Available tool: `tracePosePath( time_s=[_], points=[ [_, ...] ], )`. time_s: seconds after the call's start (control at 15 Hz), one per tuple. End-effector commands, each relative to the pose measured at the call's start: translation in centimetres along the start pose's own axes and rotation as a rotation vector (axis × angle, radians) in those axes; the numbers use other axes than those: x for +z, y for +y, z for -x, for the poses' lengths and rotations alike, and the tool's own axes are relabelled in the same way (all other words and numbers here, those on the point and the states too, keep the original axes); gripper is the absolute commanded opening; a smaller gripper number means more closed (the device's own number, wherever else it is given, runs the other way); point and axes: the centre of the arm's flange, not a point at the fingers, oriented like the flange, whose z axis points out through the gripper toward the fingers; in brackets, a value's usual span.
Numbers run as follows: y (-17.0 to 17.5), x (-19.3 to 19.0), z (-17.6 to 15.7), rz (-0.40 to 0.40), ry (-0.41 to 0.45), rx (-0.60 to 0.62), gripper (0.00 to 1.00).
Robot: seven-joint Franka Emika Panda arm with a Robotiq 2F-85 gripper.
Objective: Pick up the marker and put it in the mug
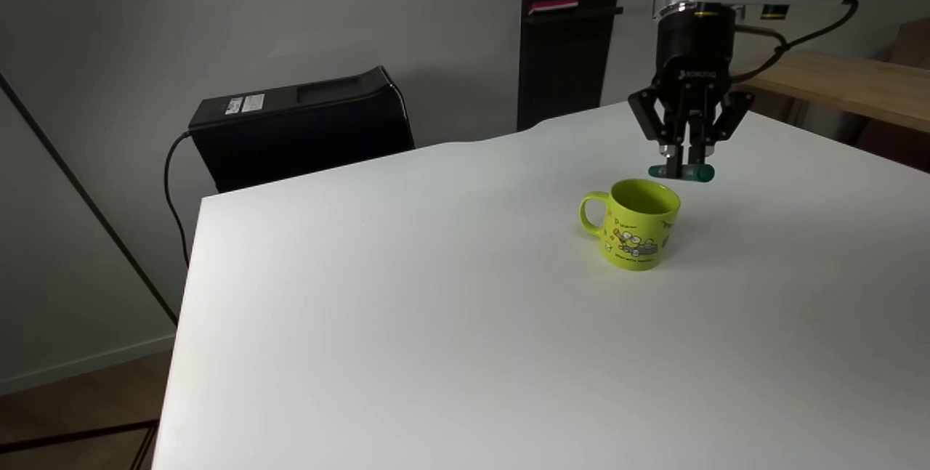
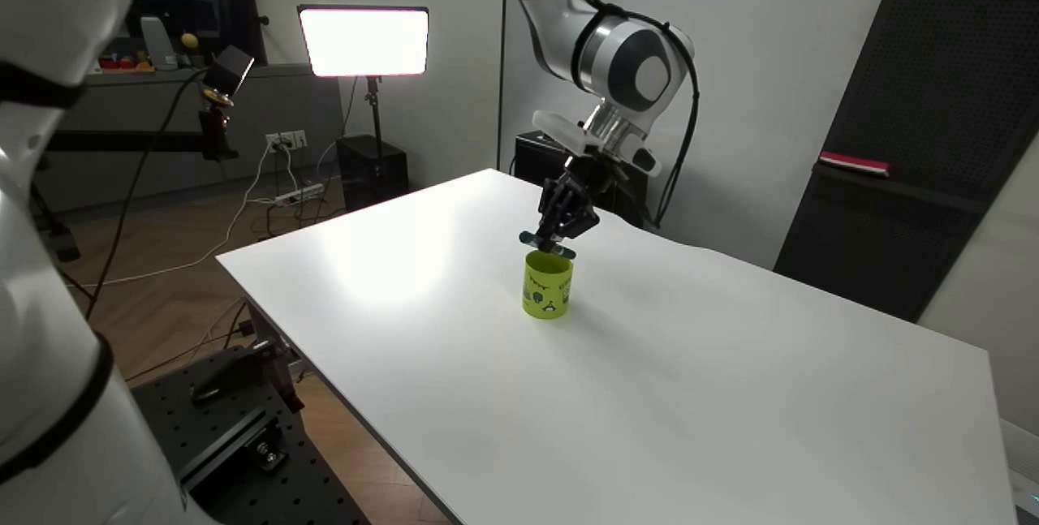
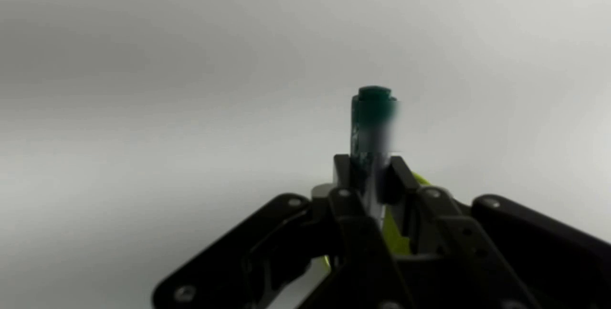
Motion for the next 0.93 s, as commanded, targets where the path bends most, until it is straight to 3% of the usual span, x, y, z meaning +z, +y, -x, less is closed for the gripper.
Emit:
tracePosePath(
  time_s=[0.0,0.87],
  points=[
    [-0.7,-0.3,0.1,-0.007,-0.027,0.013,0.05],
    [0.8,3.4,-2.0,-0.003,-0.119,0.053,0.05]
  ],
)
